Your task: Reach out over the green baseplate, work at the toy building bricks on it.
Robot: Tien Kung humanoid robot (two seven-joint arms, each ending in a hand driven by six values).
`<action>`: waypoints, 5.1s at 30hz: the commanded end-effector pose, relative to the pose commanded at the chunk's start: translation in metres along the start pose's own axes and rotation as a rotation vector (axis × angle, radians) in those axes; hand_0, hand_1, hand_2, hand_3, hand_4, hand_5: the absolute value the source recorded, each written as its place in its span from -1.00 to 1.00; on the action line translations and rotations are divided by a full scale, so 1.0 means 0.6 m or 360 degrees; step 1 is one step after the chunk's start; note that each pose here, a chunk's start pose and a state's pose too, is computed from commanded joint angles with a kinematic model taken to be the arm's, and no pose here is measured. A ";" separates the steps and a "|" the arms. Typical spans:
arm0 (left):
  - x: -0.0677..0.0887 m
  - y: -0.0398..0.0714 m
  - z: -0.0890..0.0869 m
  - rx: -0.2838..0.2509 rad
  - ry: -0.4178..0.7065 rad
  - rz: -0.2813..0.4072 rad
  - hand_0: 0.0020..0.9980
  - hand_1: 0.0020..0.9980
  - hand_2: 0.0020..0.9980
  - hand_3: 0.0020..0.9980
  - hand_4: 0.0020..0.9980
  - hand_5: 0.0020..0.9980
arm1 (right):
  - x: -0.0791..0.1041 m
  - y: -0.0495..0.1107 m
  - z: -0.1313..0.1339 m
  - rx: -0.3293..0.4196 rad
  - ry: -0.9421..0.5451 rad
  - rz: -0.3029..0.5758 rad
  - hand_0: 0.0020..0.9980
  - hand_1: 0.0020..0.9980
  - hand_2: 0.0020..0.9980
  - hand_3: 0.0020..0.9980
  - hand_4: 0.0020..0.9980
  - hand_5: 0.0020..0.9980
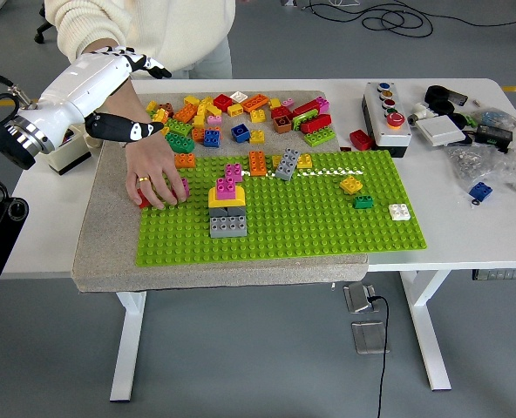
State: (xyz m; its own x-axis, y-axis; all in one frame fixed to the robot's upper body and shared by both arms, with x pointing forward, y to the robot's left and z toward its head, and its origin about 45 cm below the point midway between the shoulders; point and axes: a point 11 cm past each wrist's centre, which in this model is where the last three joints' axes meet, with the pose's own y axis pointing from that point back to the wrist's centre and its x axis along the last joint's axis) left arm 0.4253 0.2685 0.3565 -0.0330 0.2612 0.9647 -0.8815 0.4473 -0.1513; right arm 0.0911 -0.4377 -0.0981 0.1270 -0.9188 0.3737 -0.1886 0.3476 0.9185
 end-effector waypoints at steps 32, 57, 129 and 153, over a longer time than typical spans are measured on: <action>-0.052 0.016 0.011 0.0013 0.0053 -0.0349 0.69 0.56 0.26 0.30 0.48 -0.77 | -0.001 0.000 0.004 -0.0003 -0.0004 -0.0003 0.49 0.29 0.37 0.27 0.68 0.06; -0.167 0.039 0.004 0.0092 0.0296 -0.0790 0.68 0.58 0.34 0.39 0.55 -0.74 | 0.001 0.000 0.003 -0.0002 -0.0002 -0.0003 0.49 0.30 0.37 0.27 0.68 0.06; -0.246 0.056 0.011 0.0071 0.0252 -0.0866 0.81 0.68 0.46 0.53 0.82 -0.72 | 0.002 0.000 0.001 0.0008 -0.0001 -0.0006 0.49 0.29 0.38 0.28 0.71 0.07; -0.263 0.044 -0.019 0.0208 0.0182 -0.0966 0.78 0.64 0.44 0.51 0.89 -0.62 | 0.001 0.000 0.005 0.0001 0.0012 -0.0009 0.49 0.29 0.38 0.28 0.71 0.06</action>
State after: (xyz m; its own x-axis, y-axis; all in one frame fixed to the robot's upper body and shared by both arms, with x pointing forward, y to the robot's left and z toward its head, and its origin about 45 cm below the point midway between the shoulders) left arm 0.4126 0.2490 0.1980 0.5354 0.0869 0.8401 -0.7778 0.4384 0.4503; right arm 0.0884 -0.4389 -0.0983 0.1355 -0.9192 0.3697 -0.1882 0.3424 0.9205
